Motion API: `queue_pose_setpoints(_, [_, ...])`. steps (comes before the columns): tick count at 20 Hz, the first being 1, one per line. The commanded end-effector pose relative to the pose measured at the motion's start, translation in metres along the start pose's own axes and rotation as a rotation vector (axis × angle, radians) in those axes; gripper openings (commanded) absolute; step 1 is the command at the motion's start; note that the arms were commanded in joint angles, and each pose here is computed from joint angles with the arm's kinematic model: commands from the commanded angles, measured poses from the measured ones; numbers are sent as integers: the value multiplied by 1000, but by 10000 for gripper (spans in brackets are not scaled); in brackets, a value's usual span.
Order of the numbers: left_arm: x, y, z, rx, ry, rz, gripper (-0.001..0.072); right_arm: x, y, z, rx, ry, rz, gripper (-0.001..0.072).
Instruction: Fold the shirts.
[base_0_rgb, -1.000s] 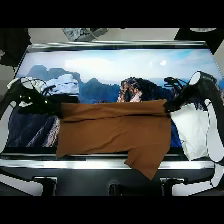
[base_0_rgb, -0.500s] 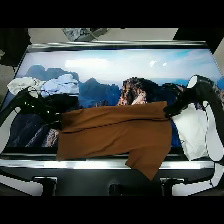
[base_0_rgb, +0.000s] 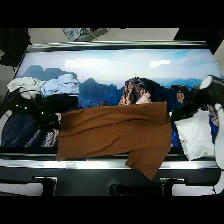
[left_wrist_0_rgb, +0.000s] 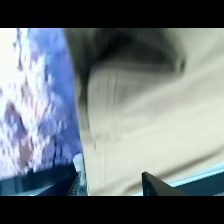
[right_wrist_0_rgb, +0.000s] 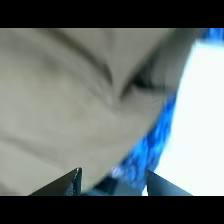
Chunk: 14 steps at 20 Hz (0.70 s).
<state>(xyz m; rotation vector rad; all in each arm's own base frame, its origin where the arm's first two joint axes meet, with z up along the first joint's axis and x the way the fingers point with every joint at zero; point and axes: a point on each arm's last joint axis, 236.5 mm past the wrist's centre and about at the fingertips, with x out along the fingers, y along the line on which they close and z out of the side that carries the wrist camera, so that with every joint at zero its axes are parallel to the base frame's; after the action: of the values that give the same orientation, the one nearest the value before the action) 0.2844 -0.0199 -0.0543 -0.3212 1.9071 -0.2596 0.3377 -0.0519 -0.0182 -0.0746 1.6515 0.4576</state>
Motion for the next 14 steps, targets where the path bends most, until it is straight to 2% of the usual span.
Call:
queue_pose_setpoints(1, [27, 13, -45, -71, -29, -17, 483, -11, -4, -37, 83, -28, 12, 503])
queue_pose_setpoints(4, [68, 22, -91, -116, -32, -35, 482, 1, 1, -47, 104, -52, 19, 494])
queue_pose_setpoints(8, [95, 20, -113, -125, -15, -70, 479, 4, 9, -44, 92, -65, 53, 495])
queue_pose_setpoints(13, [104, 3, -91, -175, -111, -158, 400, 4, 11, -46, 81, -55, 61, 495])
queue_pose_setpoints(14, [105, 3, -91, -180, -116, -161, 352, 4, 11, -47, 81, -52, 63, 495])
